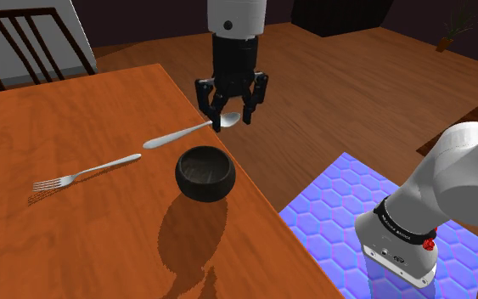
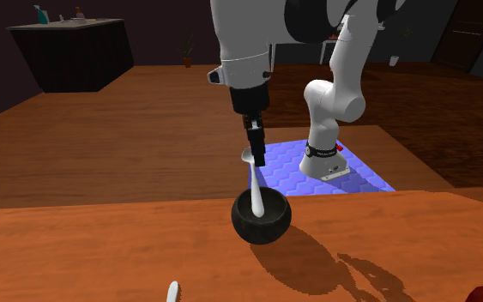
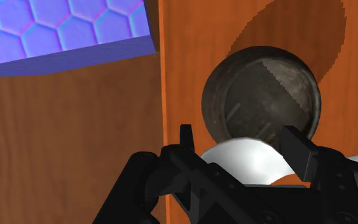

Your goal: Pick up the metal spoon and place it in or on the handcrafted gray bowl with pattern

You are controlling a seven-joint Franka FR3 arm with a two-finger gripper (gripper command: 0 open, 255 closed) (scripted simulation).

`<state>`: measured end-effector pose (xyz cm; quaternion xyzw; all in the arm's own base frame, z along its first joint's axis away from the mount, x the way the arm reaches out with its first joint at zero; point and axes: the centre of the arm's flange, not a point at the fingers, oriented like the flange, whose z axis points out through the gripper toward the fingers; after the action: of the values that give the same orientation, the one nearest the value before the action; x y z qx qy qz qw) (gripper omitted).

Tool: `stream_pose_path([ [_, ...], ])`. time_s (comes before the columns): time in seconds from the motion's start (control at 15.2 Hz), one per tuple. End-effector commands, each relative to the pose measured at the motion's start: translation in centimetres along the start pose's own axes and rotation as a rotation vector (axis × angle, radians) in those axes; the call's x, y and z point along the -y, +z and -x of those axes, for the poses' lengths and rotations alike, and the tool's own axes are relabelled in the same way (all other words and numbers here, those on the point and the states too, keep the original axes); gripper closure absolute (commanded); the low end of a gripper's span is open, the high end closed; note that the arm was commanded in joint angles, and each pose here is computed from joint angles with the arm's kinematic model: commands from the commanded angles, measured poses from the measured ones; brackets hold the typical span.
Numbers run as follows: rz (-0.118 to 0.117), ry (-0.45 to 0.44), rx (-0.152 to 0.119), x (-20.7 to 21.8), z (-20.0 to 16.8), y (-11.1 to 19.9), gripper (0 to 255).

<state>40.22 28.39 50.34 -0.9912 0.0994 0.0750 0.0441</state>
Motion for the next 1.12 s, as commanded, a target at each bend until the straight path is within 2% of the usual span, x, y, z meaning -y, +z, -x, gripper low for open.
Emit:
stream_pose_path([
  [0.0,-0.001,0.001,0.000,-0.4,2.1,-0.1,255],
  [0.92,-0.001,0.001,0.000,-1.0,0.9,7.4,255],
  [1.06,-0.001,0.001,0.000,-1.0,0.9,7.4,255],
])
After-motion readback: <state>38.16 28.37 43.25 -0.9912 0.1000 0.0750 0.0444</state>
